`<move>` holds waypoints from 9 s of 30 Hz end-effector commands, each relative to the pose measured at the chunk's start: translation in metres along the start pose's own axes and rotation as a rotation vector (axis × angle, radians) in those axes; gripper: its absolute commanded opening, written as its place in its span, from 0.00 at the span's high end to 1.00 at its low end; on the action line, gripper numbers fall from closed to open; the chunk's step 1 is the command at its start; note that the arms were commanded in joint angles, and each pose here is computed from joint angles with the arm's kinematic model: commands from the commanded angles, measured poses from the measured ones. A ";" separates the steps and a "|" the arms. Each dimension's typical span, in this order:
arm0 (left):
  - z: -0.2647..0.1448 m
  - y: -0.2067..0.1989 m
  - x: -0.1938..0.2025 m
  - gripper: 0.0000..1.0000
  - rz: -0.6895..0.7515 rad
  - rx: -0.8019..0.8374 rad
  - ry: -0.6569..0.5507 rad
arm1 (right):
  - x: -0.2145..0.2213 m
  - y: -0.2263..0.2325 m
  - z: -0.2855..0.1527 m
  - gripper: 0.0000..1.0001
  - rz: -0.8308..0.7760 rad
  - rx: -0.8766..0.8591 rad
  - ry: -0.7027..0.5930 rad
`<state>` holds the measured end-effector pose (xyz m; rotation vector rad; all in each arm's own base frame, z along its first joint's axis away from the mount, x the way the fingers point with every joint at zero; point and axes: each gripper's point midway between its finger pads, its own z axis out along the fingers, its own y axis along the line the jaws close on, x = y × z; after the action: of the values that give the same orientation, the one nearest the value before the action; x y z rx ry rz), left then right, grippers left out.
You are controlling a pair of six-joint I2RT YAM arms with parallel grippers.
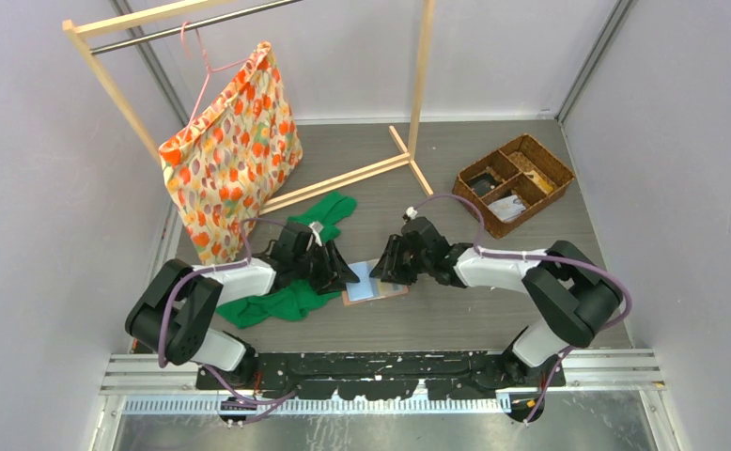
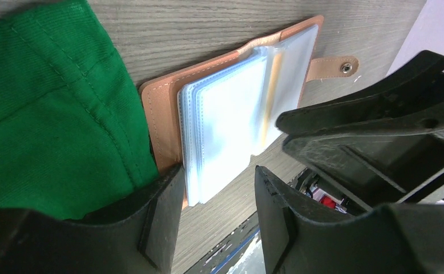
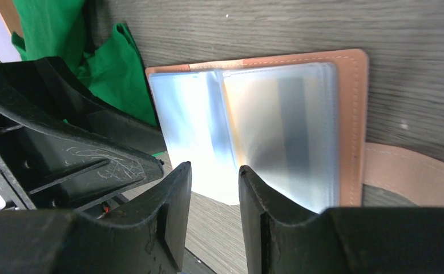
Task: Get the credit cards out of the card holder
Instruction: Remove the credit card from the card holder.
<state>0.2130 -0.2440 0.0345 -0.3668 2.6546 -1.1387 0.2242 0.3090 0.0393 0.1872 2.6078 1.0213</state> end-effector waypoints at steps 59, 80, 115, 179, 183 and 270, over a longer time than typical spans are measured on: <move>0.003 0.022 -0.005 0.51 0.089 -0.133 0.029 | -0.036 -0.038 -0.024 0.55 -0.038 0.194 -0.142; 0.005 0.022 -0.004 0.51 0.085 -0.125 0.037 | -0.011 0.002 -0.009 0.54 -0.033 -0.021 -0.036; -0.031 0.010 -0.011 0.44 0.135 -0.169 -0.042 | -0.013 0.005 -0.028 0.55 -0.106 0.074 -0.087; -0.021 -0.057 -0.017 0.65 0.007 0.219 -0.231 | 0.015 0.039 0.012 0.87 -0.059 -0.047 -0.009; -0.009 -0.048 -0.018 0.71 -0.013 0.204 -0.226 | 0.014 0.037 0.001 0.87 -0.063 -0.038 -0.027; -0.027 0.004 -0.007 0.99 0.059 0.033 -0.138 | -0.018 -0.017 -0.008 0.76 0.057 0.033 -0.053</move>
<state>0.2148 -0.2273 0.0472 -0.4125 2.4782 -1.1392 0.2404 0.2917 0.0253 0.3245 2.5897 1.0106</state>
